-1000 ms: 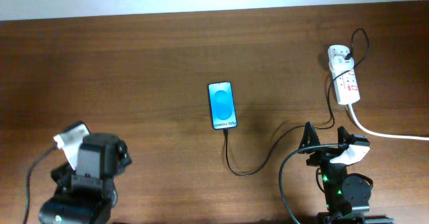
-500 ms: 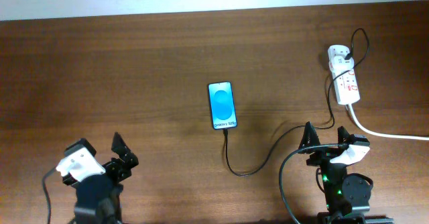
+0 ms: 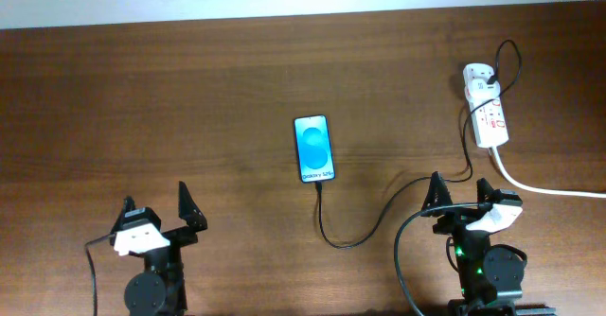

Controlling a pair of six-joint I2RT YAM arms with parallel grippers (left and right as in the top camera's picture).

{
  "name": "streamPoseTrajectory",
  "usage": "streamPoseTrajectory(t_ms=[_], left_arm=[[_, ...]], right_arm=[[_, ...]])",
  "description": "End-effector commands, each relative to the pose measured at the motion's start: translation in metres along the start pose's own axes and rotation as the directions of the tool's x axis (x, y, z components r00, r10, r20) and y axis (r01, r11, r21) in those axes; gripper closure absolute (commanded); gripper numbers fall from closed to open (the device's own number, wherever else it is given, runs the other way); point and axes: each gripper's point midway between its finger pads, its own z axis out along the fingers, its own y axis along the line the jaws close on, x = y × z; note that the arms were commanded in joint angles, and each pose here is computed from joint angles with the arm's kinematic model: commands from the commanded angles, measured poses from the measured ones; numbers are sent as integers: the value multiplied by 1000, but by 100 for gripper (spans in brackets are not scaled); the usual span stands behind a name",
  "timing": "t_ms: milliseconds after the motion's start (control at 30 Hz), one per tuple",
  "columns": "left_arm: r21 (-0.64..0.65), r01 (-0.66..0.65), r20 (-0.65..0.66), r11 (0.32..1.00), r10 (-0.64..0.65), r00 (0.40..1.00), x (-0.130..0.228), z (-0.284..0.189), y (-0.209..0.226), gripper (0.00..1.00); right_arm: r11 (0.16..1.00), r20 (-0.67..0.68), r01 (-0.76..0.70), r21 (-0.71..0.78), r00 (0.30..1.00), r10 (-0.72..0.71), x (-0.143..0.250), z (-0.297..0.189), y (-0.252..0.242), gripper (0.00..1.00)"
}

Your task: Plug charger to phone and switch on socket

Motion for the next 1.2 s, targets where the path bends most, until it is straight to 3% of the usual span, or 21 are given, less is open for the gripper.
streamPoseTrajectory(t_ms=[0,233,1167], left_arm=[[34,-59,-38,998,60,997,15,1,-3,1],[86,-211,-57,974,216,975,23,0,-9,1],[100,-209,-55,973,215,975,23,0,-12,1]], right_arm=[[1000,-8,10,-8,1000,-11,3,0,1,2],[1000,-8,10,-8,1000,-11,3,0,1,2],[1000,-6,14,-1,1000,-14,3,0,0,1]])
